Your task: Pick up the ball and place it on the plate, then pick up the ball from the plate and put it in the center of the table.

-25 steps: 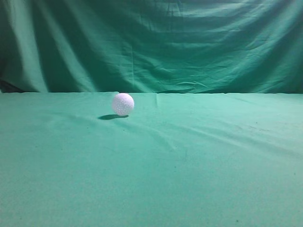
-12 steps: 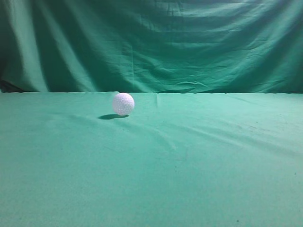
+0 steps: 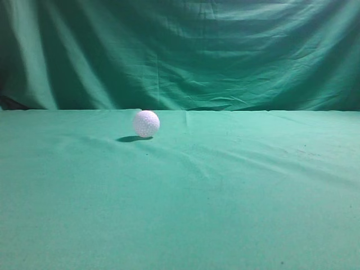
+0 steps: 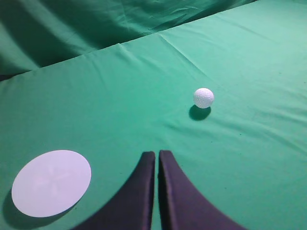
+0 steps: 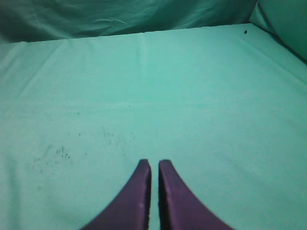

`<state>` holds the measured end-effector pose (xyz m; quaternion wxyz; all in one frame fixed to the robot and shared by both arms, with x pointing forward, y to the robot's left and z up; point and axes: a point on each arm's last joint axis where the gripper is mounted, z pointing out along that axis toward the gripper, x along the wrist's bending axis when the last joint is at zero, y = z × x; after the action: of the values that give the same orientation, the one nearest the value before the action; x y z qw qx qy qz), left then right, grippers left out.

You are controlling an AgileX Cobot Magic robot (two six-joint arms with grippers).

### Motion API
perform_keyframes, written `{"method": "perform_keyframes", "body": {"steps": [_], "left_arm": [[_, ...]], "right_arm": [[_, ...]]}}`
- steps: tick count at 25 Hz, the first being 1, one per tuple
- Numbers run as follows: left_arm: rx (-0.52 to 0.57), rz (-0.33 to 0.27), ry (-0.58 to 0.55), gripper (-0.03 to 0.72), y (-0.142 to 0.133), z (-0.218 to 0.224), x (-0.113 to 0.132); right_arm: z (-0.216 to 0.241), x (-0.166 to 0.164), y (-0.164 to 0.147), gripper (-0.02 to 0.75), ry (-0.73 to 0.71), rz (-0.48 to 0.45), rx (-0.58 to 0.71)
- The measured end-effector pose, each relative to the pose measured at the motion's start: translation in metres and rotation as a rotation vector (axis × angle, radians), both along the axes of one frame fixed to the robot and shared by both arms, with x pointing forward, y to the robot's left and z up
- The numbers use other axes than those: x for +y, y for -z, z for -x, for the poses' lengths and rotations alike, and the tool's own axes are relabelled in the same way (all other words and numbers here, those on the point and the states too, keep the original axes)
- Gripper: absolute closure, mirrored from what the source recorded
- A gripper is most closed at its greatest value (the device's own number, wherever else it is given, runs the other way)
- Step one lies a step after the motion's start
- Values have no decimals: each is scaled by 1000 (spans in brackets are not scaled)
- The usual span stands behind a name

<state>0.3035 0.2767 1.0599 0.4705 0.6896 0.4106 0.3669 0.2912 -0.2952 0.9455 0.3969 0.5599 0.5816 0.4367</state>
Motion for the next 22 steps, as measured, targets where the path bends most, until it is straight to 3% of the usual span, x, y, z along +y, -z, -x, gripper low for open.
{"method": "perform_keyframes", "body": {"steps": [18,22], "left_arm": [[-25,10,-2,688,-1,4,2],[-87,27,-86,688,-3,17,12]], "right_arm": [[0,0,0,688,1,-2,0],[0,0,0,688,1,-2,0]]}}
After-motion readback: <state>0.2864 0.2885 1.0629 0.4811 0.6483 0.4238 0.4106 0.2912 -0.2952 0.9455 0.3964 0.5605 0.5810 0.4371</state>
